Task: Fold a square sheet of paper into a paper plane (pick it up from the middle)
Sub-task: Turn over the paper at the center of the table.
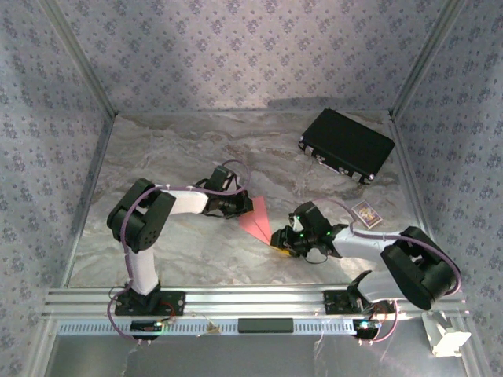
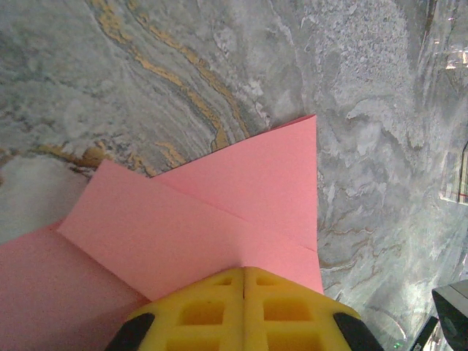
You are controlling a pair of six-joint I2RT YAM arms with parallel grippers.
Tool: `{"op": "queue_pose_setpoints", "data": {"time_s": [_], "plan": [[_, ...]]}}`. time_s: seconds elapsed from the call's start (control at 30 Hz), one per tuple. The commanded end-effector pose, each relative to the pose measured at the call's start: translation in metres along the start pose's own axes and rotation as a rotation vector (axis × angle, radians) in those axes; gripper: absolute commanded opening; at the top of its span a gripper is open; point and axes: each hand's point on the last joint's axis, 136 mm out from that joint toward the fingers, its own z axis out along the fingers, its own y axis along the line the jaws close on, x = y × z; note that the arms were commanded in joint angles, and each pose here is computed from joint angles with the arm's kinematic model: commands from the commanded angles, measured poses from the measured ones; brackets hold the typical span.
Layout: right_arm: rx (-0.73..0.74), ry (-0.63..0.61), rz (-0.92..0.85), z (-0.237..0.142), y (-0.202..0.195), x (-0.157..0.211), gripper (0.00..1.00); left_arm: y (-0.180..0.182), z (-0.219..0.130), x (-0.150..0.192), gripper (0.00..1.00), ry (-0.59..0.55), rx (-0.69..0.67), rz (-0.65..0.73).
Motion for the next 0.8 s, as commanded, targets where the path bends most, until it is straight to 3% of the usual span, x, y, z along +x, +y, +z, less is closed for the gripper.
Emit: {"op": "queue_pose_setpoints", "data": {"time_s": [0.0,0.77], "plan": [[-0.030,-0.004,-0.005,0.003,0.005,-0.001,0.37,0.014,-0.001,0.008,0.02,0.015,-0.061,-0.030],[-0.136,-0.058,-0.045,0.004,0.023,-0.027,0.33,0.013,-0.003,0.009,0.02,0.012,-0.058,-0.030]]}}
